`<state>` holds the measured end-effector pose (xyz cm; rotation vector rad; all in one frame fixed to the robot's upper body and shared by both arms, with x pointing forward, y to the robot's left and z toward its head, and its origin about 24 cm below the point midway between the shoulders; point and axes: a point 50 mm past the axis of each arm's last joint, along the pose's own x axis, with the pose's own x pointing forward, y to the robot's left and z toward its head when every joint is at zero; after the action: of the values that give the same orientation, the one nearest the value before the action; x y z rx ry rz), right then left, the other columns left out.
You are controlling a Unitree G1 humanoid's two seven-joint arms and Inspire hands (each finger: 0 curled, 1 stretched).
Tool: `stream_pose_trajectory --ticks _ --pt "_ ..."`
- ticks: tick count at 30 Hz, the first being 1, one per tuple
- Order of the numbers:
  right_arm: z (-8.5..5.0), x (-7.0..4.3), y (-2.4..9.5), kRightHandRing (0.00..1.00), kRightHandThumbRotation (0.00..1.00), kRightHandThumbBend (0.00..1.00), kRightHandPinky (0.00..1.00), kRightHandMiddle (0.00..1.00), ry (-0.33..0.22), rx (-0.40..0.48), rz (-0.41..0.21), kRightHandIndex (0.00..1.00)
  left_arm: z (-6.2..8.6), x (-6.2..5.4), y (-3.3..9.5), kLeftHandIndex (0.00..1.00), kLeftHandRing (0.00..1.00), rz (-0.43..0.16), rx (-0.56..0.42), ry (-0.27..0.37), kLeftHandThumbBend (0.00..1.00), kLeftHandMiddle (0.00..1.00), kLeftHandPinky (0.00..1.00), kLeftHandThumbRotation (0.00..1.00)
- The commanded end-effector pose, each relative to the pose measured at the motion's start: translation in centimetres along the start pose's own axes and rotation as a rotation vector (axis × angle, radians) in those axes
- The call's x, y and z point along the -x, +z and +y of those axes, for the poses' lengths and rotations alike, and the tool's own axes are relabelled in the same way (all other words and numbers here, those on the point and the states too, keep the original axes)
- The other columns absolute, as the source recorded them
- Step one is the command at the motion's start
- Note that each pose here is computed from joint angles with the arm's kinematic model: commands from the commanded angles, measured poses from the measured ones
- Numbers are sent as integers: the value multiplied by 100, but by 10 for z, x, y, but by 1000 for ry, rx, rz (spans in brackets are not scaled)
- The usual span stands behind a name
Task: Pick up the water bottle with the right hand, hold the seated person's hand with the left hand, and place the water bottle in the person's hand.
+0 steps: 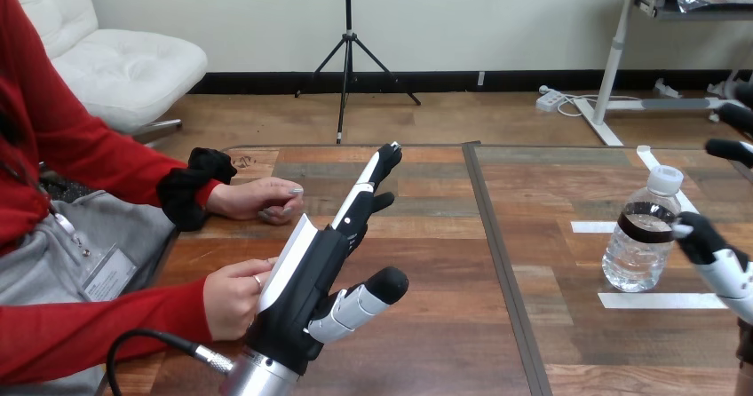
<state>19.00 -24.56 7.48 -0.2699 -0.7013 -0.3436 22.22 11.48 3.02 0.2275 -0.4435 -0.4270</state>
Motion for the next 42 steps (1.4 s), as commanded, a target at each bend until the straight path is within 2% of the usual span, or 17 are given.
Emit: stream_pose_trajectory --ticks 1,10,14,16,22,25,32,42 --pt "-2 -16 -4 79 63 100 67 83 -49 -6 -41 83 5 -15 10 100 100 -70 -6 17 100 100 95 100" --pt "-9 -20 -20 79 62 100 67 82 -79 -4 15 82 5 -16 10 100 100 -76 -1 9 100 100 95 100" --pt "-11 -21 -28 79 62 100 68 82 -103 -16 71 82 5 -17 11 100 100 -75 -14 14 100 100 95 100" --pt "-12 -22 -31 80 61 100 68 82 -101 -17 73 82 5 -17 11 100 100 -75 -12 15 100 100 95 100" --pt "-14 -23 -42 82 60 100 71 84 -102 -24 130 84 5 -17 11 100 100 -76 -13 15 100 100 95 100" --pt "-15 -23 -48 84 59 100 74 86 -99 -36 157 85 4 -17 11 100 100 -76 21 5 100 100 97 100" --pt "-12 -22 -60 88 57 100 82 88 -91 -31 225 87 5 -17 12 100 100 -79 13 10 100 100 100 100" --pt "-5 -19 -73 92 56 100 90 89 -66 -24 295 90 7 -17 12 100 100 -78 0 6 100 100 100 100"
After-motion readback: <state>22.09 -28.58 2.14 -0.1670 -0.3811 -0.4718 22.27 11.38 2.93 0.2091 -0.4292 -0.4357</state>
